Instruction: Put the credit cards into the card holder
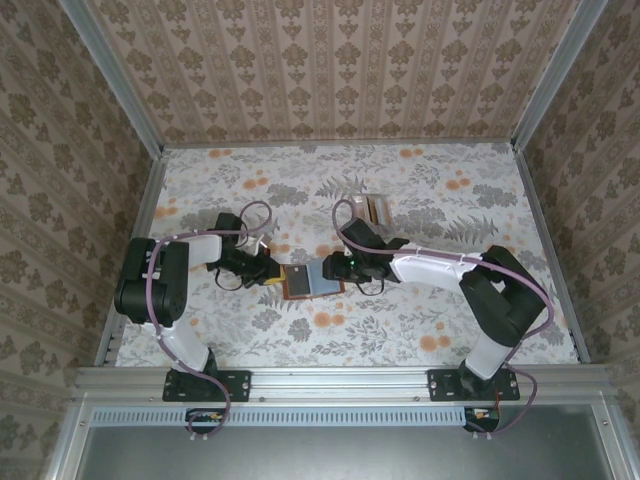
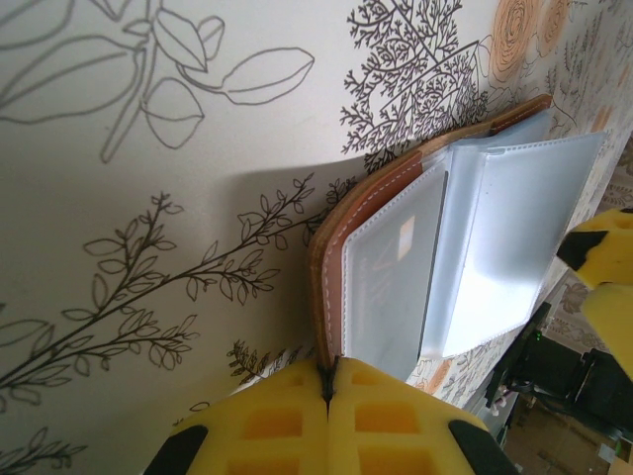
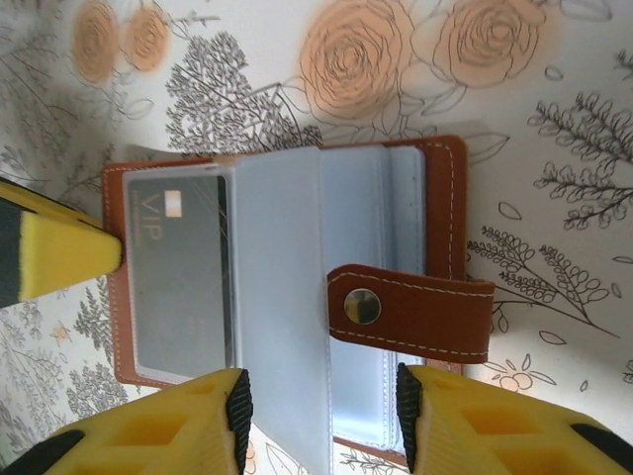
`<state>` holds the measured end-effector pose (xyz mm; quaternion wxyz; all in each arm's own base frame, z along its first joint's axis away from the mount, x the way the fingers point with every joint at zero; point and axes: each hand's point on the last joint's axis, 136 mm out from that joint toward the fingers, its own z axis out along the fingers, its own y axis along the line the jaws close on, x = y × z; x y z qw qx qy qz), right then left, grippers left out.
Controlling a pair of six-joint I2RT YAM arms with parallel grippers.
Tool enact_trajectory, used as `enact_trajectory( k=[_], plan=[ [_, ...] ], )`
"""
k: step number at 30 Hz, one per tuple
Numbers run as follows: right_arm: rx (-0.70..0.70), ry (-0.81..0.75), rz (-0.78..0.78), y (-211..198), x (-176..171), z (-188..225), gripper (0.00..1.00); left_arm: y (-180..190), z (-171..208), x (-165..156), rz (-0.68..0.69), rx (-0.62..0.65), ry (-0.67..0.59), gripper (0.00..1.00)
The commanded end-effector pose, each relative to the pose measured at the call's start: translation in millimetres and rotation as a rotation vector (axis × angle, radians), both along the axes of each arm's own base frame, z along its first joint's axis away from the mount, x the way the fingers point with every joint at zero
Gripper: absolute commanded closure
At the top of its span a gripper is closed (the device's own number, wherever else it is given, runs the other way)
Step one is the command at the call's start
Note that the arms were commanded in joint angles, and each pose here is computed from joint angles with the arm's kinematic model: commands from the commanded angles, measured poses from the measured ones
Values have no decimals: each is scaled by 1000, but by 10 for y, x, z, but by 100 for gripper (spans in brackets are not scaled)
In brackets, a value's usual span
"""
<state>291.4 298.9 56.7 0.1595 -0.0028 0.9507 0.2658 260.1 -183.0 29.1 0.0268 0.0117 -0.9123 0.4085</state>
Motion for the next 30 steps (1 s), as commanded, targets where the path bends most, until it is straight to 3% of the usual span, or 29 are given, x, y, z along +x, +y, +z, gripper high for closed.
enact_trajectory(
  k=[1,7,15,20,23,30],
  plan=[
    [57,28,35,160,-48,-29,55,-43,39,11,-24,-17,-6,100],
    [78,46,60,282,-53,-71,55,-40,42,14,-23,-15,-6,100],
    [92,39,218,664,-189,169,68,-38,90,40,-19,-15,-36,100],
    [131,107,274,942,-357,12,69,-46,106,45,-18,-22,-37,97],
    [124,109,276,977,-387,-14,68,-32,104,45,-18,-11,-40,92],
    [68,-19,155,572,-100,351,53,-37,135,60,-18,-17,-53,73]
  ],
)
